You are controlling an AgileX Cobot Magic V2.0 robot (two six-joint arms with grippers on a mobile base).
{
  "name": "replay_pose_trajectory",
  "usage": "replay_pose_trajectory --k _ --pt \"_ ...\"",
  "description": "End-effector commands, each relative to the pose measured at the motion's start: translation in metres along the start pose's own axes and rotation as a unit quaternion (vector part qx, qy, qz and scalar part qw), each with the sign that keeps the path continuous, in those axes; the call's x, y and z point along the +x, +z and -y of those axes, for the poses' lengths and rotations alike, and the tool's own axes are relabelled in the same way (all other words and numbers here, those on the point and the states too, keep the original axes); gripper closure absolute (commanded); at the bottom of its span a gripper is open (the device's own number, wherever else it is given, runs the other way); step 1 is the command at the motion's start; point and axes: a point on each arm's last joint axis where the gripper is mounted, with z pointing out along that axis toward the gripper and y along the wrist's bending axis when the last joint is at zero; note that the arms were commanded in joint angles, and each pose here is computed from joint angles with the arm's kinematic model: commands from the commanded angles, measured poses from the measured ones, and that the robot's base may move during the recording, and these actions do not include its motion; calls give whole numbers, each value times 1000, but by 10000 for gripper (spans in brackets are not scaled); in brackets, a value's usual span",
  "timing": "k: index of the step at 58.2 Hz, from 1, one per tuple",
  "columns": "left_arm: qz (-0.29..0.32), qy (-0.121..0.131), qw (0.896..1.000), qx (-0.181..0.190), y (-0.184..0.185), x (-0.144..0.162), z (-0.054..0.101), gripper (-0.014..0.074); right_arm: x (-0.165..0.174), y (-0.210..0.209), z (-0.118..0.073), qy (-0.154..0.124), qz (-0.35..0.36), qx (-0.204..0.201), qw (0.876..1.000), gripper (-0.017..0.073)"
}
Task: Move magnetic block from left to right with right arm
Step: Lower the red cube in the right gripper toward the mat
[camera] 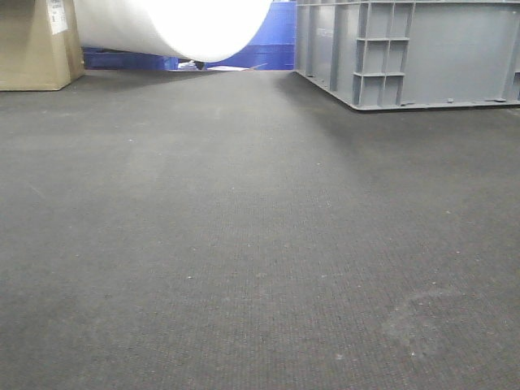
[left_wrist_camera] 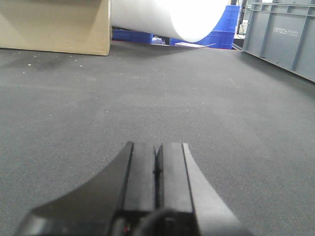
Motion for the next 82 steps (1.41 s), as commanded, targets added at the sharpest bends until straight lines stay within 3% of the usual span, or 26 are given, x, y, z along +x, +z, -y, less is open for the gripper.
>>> replay_pose_trajectory --k 1,64,73,77,82 --pt "40 -5 999 4 -1 -5 0 720 -17 -1 0 -3 52 4 999 314" --pt "40 -5 999 4 -1 -5 0 720 -18 -2 0 -3 55 5 998 314" --pt "40 -5 999 4 -1 -5 0 720 -18 1 -1 22 50 -2 998 314" --pt "40 -5 999 4 -1 -5 0 720 -21 7 -2 45 23 -9 999 314" --pt "40 -5 999 4 -1 -5 0 720 -24 18 -3 52 -25 -12 998 314"
